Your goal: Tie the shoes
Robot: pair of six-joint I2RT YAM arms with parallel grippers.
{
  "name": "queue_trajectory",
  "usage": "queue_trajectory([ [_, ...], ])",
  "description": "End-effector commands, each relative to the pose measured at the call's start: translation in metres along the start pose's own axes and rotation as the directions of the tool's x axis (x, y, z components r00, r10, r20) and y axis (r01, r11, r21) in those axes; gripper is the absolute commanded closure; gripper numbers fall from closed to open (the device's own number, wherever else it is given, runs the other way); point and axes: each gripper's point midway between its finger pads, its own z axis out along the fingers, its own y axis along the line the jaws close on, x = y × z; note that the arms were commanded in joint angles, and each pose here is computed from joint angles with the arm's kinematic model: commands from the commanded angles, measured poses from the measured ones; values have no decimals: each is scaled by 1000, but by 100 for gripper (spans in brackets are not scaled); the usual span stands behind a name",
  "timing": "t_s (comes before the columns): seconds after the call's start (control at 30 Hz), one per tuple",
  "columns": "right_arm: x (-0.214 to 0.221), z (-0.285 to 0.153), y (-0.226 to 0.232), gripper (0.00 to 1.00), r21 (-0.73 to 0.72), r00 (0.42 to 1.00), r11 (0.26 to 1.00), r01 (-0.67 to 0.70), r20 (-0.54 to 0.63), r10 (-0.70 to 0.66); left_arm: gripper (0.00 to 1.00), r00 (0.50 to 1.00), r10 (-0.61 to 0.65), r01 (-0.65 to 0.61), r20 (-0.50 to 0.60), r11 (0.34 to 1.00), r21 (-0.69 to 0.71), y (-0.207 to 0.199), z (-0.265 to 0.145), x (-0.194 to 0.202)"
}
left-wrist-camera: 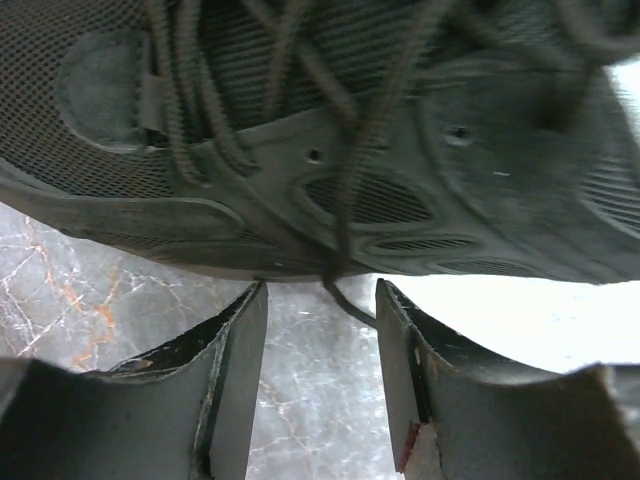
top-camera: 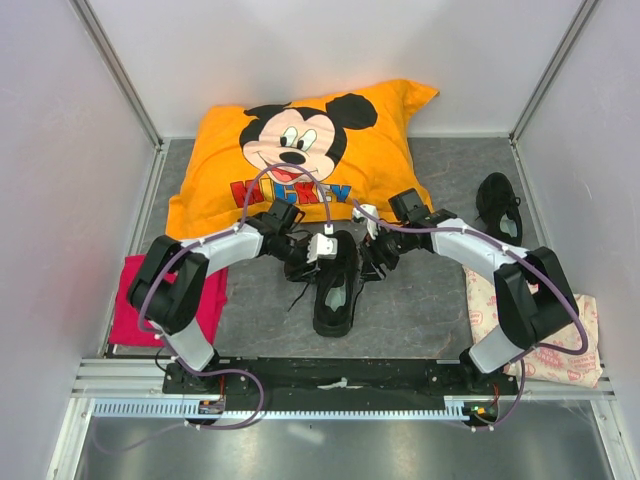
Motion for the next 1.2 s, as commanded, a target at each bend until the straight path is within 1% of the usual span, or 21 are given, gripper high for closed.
queue_trajectory([
  [0.0,-8,7,-1,30,-21,999,1000,15,48,-14,47,997,66,-67,-29,997,-36,19,5,-6],
  [0.07,-6,10,-2,29,-21,999,1000,-9,46,10,50,997,71,-72,-36,997,-32,19,5,-6],
  [0.1,-5,11,-2,29,-19,999,1000,-20,42,20,58,997,73,-74,-38,997,-29,19,6,-5],
  [0.17,-2,11,-2,27,-12,998,999,-42,37,42,64,997,72,-73,-40,997,-19,16,7,-3],
  [0.2,1,10,-3,25,-3,998,999,-50,33,50,70,996,73,-74,-42,997,-19,16,7,-3],
  [0.23,2,9,-5,22,19,998,998,-52,30,52,73,997,65,-66,-49,998,-9,14,8,0],
  [0.27,5,8,-5,21,25,997,997,-72,25,71,77,997,66,-66,-48,998,-7,13,8,0],
  [0.3,6,7,-5,21,34,996,996,-82,26,82,89,997,63,-64,-52,998,-4,13,9,2],
  [0.37,7,3,-6,21,58,993,991,-118,28,116,97,997,61,-61,-50,998,-7,14,9,1],
  [0.5,13,4,-4,27,53,986,984,-169,24,168,98,998,45,-46,-50,999,-19,16,8,0],
  [0.53,15,6,-4,32,46,984,983,-175,20,175,99,998,42,-43,-54,999,-21,16,9,1],
  [0.63,16,10,-3,42,24,977,977,-211,19,211,98,998,23,-26,-52,999,-40,20,8,-1],
  [0.77,10,16,-2,50,-8,967,967,-254,24,254,98,999,12,-15,-51,999,-44,19,8,-1],
  [0.87,6,18,5,50,-58,956,955,-292,23,294,98,999,5,-7,-47,999,-51,19,7,-1],
  [0.9,5,19,8,48,-78,953,951,-299,23,302,98,999,5,-7,-46,998,-54,19,7,0],
  [1.1,4,21,14,48,-119,943,937,-328,15,332,98,999,4,-7,-39,998,-70,18,5,0],
  [1.17,1,19,17,46,-138,943,935,-327,21,333,98,999,4,-7,-37,997,-75,19,5,-1],
])
